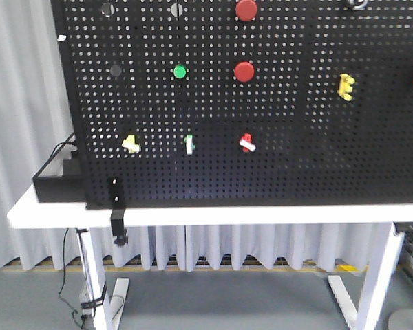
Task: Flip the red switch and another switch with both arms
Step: 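Drive the base forward up to the pegboard table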
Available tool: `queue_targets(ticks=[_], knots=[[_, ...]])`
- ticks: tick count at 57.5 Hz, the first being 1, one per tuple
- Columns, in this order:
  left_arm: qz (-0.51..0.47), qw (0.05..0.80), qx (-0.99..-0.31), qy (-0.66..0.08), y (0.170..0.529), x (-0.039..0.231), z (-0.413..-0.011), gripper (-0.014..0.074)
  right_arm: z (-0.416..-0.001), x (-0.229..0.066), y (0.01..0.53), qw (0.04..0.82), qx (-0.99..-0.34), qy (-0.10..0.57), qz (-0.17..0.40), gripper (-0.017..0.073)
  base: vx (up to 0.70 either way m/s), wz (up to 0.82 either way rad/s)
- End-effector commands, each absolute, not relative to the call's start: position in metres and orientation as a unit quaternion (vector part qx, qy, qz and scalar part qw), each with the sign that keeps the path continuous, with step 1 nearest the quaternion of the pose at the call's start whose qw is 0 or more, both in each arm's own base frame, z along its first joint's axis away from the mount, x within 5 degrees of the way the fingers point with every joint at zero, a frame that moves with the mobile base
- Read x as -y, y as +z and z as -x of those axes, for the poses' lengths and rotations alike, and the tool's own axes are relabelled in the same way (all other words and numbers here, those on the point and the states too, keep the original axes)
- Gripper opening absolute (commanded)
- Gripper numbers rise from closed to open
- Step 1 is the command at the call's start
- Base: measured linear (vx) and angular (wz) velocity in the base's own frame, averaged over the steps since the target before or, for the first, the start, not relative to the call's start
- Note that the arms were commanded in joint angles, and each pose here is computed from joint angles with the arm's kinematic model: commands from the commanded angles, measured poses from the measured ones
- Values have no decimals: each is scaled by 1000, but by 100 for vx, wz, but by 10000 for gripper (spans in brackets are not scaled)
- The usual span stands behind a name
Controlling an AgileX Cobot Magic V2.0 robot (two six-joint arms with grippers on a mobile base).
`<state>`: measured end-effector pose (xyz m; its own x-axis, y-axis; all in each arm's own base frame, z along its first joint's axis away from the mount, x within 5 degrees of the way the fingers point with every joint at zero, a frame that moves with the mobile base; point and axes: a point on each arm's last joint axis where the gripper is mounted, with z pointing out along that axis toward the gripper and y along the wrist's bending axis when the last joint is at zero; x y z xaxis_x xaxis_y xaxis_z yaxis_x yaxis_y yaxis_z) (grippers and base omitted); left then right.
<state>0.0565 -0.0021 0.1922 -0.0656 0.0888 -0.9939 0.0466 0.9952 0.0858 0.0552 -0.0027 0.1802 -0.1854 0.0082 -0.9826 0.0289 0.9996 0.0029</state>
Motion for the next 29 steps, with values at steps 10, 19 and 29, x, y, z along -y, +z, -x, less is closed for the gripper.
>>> queue_targets(ticks=[10, 19, 29], knots=[[-41, 709, -704, 12, 195, 2, -57, 3, -56, 2, 187, 672, -740, -12, -5, -6, 39, 1], [-41, 709, -704, 12, 195, 2, -57, 3, -56, 2, 187, 672, -740, -12, -5, -6, 34, -1], [-41, 709, -704, 12, 195, 2, -57, 3, -56, 2, 187, 672, -740, -12, -5, -6, 29, -3]])
